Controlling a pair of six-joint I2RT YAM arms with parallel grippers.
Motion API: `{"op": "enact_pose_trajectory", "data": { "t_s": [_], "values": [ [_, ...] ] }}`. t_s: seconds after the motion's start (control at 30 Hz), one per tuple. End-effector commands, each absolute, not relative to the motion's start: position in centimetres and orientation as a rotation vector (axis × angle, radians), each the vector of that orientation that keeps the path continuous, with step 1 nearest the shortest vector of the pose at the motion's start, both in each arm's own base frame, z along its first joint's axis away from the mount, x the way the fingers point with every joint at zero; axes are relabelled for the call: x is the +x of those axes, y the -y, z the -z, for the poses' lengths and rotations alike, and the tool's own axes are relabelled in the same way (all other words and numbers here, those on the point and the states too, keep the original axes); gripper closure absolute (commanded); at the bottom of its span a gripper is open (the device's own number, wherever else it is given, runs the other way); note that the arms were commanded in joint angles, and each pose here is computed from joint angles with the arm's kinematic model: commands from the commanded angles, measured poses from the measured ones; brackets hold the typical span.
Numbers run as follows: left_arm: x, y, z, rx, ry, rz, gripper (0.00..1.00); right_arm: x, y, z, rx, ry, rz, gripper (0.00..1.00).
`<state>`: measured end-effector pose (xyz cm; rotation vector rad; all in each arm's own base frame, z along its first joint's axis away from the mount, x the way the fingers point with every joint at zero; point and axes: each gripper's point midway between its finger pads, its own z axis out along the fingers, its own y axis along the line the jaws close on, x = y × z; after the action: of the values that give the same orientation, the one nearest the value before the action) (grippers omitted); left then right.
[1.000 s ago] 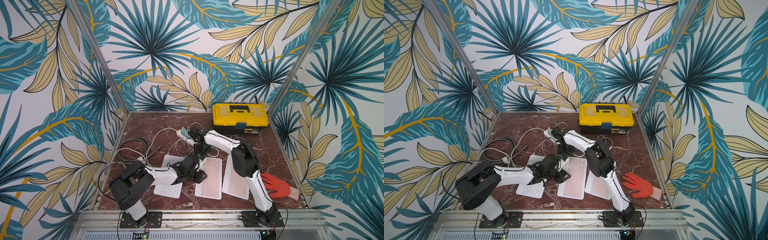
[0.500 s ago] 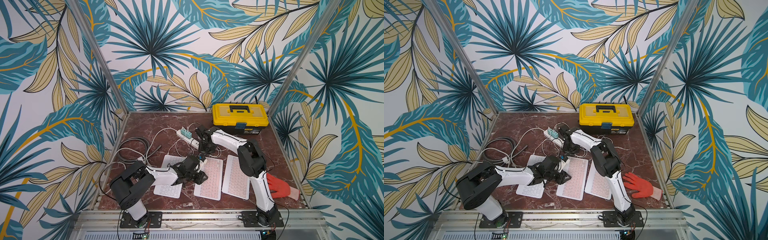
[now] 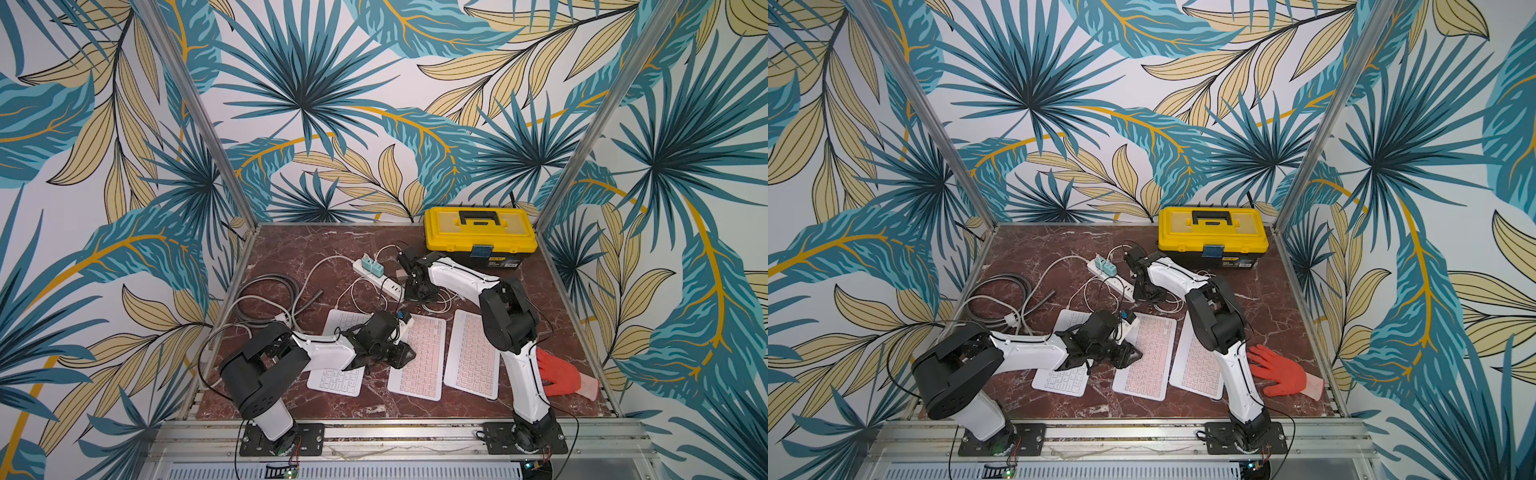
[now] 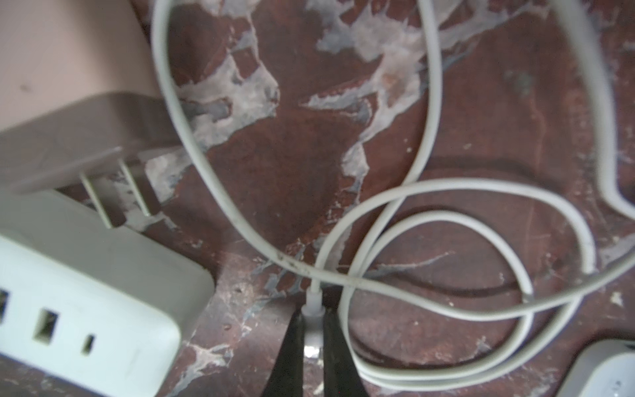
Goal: Unplug the wireless keyboard
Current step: Place the power cord at the center of the board, then remove the plug from the socket.
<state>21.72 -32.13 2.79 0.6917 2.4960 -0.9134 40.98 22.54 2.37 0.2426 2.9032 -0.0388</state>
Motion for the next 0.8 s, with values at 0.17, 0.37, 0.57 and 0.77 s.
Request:
{"op": "enact_pose_trajectory", "data": {
  "t_s": [0.17, 0.37, 0.57, 0.77],
  "values": [
    [19.2, 26.6, 0.9, 0.570, -2.801, 0.753, 0.62, 37.7, -23.5, -0.6, 0.115, -3.045, -0.177, 0.82],
    [21.3, 28.6, -2.8, 0.541, -2.702, 0.860, 0.60, 38.1, -24.8, -3.8, 0.012, -2.999, -0.316, 0.62],
    [23.7, 30.5, -6.9, 0.518, -2.593, 0.945, 0.59, 39.5, -23.6, -8.0, -0.019, -2.904, -0.348, 0.50],
    [26.5, 31.4, -10.0, 0.451, -2.517, 0.968, 0.59, 40.8, -21.0, -10.7, -0.038, -2.827, -0.324, 0.46]
  ]
}}
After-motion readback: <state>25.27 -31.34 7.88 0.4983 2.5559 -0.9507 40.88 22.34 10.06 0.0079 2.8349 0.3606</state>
